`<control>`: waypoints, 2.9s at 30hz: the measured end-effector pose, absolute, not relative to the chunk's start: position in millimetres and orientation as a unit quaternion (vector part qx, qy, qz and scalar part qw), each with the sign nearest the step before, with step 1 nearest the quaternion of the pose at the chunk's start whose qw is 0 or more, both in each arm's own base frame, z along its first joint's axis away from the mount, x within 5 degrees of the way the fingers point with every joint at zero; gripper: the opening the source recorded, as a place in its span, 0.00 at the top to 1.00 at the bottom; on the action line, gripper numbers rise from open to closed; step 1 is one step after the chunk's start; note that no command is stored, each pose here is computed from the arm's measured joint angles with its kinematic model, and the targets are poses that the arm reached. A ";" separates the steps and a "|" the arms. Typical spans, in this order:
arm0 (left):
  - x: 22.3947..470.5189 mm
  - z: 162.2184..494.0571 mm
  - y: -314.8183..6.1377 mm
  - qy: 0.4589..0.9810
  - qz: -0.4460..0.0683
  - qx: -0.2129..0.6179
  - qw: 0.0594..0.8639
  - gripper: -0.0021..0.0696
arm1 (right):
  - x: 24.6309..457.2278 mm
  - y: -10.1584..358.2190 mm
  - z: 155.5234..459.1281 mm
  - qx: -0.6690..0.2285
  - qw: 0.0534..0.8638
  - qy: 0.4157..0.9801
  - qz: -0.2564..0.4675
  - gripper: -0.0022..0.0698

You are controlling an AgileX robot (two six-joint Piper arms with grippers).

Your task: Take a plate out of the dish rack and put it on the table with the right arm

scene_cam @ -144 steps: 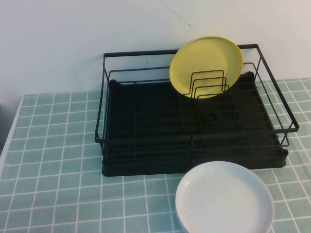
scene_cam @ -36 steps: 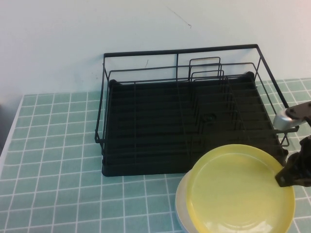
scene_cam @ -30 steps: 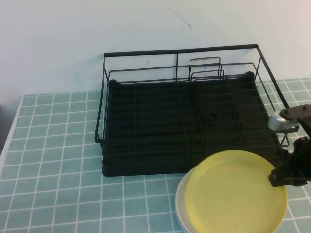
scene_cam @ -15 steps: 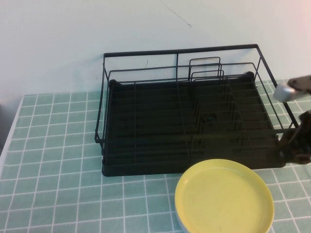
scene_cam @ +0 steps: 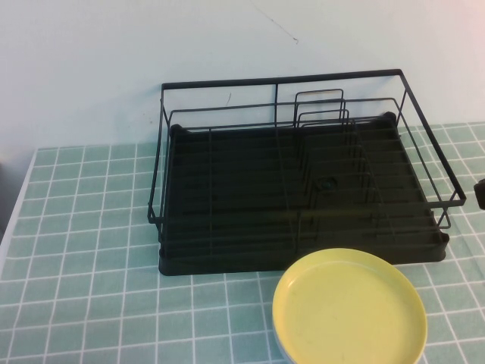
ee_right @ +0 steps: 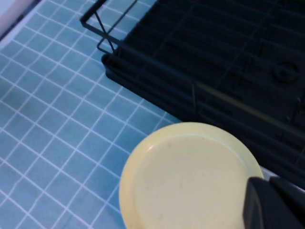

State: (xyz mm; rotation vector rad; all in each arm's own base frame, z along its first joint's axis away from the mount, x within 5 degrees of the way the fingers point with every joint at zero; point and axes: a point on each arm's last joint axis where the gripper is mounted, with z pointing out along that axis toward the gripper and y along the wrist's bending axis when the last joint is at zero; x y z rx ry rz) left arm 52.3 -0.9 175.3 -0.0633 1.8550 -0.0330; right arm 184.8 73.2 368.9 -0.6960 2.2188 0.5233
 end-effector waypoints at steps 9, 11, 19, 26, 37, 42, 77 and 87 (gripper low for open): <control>52.3 175.3 -0.9 0.800 -0.014 -0.027 0.599 0.98 | 153.4 60.8 348.8 -0.327 0.427 0.834 0.127 0.97; 52.3 175.3 -0.9 0.800 -0.014 -0.027 0.599 0.98 | 134.3 52.4 332.0 -0.312 0.462 0.824 0.100 0.97; 52.3 175.3 -0.9 0.800 -0.014 -0.027 0.599 0.98 | 70.6 27.3 251.5 -0.238 0.539 0.808 0.029 0.97; 52.3 175.3 -0.9 0.800 -0.014 -0.027 0.599 0.98 | 48.6 25.8 204.7 -0.215 0.562 0.798 0.026 0.97; 52.3 175.3 -0.9 0.800 -0.014 -0.027 0.599 0.98 | 53.4 14.2 201.2 -0.152 0.618 0.771 -0.021 0.97; 52.3 175.3 -0.9 0.800 -0.014 -0.027 0.599 0.98 | 54.5 2.6 174.3 -0.089 0.596 0.797 -0.050 0.97; 52.3 175.3 -0.9 0.800 -0.014 -0.027 0.599 0.98 | 51.5 -1.4 170.5 -0.052 0.579 0.812 -0.052 0.97; 52.3 175.3 -0.9 0.800 -0.014 -0.027 0.599 0.98 | 51.5 -1.5 170.5 -0.052 0.579 0.812 -0.053 0.97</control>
